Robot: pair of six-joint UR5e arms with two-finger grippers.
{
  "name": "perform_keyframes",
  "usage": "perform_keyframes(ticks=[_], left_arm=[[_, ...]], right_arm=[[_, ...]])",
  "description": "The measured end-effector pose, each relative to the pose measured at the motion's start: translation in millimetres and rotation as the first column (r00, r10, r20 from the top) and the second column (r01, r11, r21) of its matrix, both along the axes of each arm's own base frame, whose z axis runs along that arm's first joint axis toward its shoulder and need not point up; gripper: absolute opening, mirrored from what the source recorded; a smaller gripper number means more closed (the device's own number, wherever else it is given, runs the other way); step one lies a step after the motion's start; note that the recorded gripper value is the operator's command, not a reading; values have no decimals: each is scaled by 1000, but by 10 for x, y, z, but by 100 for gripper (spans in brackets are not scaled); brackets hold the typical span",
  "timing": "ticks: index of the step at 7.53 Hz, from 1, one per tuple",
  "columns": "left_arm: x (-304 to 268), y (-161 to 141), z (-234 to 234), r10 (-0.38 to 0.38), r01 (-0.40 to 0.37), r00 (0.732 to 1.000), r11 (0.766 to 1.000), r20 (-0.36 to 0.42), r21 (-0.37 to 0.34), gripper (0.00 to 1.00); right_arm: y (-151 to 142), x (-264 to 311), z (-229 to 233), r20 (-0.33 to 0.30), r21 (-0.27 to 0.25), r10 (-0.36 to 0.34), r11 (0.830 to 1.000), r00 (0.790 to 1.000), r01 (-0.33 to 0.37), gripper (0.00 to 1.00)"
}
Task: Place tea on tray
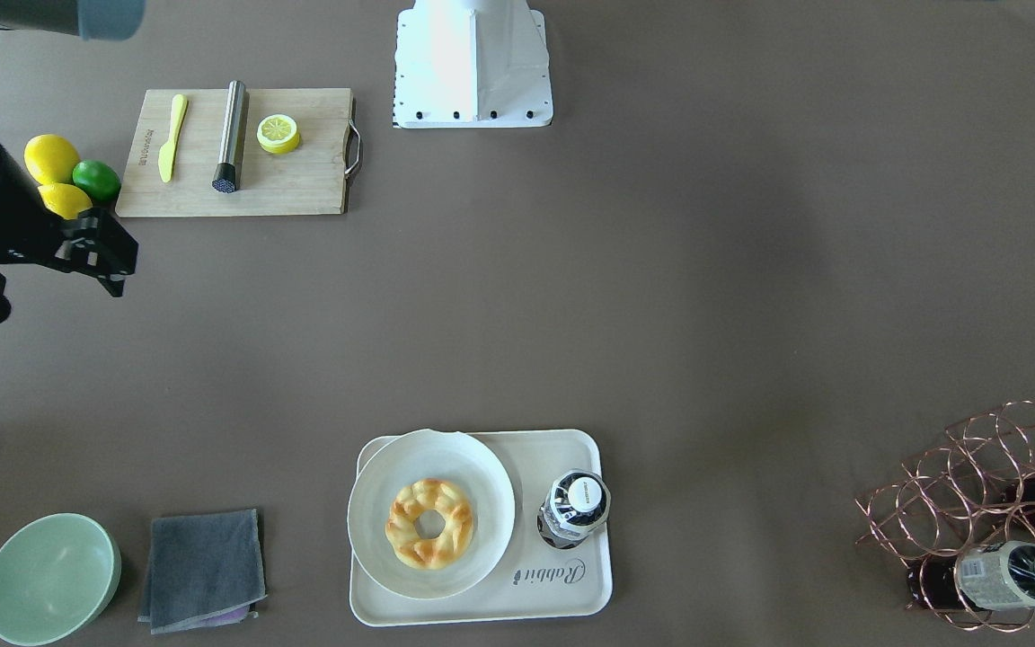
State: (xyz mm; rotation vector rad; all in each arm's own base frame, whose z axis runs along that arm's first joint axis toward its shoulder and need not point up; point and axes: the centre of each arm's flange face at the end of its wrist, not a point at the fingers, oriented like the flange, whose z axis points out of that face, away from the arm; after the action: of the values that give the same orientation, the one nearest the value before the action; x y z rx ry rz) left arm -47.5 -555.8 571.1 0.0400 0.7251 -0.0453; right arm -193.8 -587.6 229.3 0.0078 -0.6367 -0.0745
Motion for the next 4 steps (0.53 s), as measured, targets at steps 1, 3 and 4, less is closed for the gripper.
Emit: perform_keyframes(ticks=[1, 3, 4], left_arm=[[-20, 35, 49, -1, 1, 1000, 1000, -1, -8, 98], [-36, 93, 139, -2, 2, 1000, 1000, -1, -23, 98], [-37, 107, 163, -1, 1, 1000, 1000, 0, -27, 98]], right_arm=[[105, 458, 541, -24, 3, -40, 999, 999, 40, 100], [267, 1366, 1558, -57, -8, -128, 992, 990, 128, 100], [346, 1775, 2040, -50, -22, -161, 987, 986, 160, 100]])
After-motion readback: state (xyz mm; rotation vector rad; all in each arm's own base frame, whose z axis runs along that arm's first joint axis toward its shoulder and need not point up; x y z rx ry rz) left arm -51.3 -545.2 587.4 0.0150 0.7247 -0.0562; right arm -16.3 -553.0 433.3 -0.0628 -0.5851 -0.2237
